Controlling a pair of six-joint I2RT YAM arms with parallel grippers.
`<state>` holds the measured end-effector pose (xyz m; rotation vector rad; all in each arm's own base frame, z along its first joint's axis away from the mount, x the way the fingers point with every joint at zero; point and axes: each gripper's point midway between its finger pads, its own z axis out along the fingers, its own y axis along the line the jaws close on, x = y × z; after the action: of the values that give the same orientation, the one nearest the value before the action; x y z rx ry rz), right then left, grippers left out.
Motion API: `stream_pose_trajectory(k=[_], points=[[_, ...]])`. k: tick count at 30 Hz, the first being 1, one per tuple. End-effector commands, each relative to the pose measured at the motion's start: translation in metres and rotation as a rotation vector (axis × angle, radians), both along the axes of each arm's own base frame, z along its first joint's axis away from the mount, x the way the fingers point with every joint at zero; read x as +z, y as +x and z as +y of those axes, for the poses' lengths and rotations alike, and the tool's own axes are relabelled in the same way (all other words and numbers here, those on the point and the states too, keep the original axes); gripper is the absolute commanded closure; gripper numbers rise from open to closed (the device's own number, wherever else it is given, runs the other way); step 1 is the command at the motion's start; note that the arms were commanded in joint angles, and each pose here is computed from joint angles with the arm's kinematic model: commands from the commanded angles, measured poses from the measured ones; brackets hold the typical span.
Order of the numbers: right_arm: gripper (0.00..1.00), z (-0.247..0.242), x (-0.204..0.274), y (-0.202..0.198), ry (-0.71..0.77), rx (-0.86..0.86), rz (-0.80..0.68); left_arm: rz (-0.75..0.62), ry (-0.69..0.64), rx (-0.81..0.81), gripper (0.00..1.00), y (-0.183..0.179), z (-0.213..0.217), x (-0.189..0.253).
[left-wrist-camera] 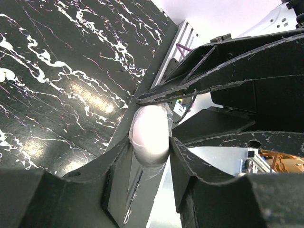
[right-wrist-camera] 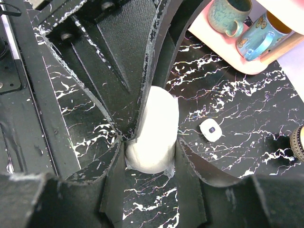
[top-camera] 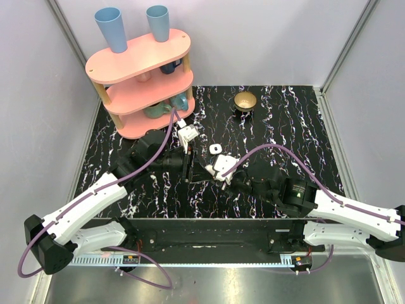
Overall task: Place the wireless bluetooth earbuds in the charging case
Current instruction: Pass from the right arm to the left, then open the charging case.
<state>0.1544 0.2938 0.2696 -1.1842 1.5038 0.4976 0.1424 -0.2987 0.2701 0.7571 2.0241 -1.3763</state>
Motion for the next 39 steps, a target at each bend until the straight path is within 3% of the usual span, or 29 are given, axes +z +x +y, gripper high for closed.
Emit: stream_pose_trajectory(k=[1, 6, 9, 15, 20, 24, 26, 27, 31, 33, 34, 39], points=[[0.89, 0.011, 0.036, -0.005, 0.114, 0.03, -0.026, -0.046, -0.038, -0.013, 0.59, 0.0, -0.004, 0.019], [0.89, 0.012, 0.037, -0.005, 0.116, 0.032, -0.025, -0.046, -0.041, -0.012, 0.64, 0.0, -0.005, 0.019], [0.89, 0.012, 0.036, -0.005, 0.117, 0.031, -0.027, -0.054, -0.051, -0.013, 0.59, 0.001, -0.006, 0.022], [0.89, 0.012, 0.036, -0.004, 0.122, 0.023, -0.023, -0.054, -0.062, -0.015, 0.59, 0.0, -0.007, 0.024], [0.87, 0.012, 0.036, -0.005, 0.127, 0.027, -0.019, -0.055, -0.081, -0.007, 0.7, 0.0, -0.007, 0.025], [0.83, 0.013, 0.036, -0.006, 0.126, 0.034, -0.017, -0.061, -0.101, -0.03, 0.89, -0.002, -0.01, 0.028], [0.75, 0.013, 0.038, -0.005, 0.129, 0.029, -0.022, -0.067, -0.101, -0.039, 0.97, -0.003, -0.01, 0.028], [0.63, 0.013, 0.039, -0.005, 0.132, 0.023, -0.02, -0.071, -0.1, -0.04, 1.0, -0.003, -0.01, 0.027], [0.34, 0.004, 0.056, 0.001, 0.208, -0.041, -0.014, -0.142, -0.109, 0.009, 1.0, 0.003, -0.004, 0.03], [0.26, -0.001, 0.067, 0.001, 0.253, -0.067, 0.0, -0.222, -0.127, 0.081, 1.0, 0.011, 0.006, 0.037], [0.13, -0.007, 0.078, -0.002, 0.327, -0.093, 0.048, -0.268, -0.149, 0.11, 1.0, 0.011, 0.013, 0.047], [0.03, -0.013, 0.106, -0.018, 0.532, -0.081, 0.189, -0.466, -0.189, 0.271, 1.0, 0.026, 0.04, 0.069]])
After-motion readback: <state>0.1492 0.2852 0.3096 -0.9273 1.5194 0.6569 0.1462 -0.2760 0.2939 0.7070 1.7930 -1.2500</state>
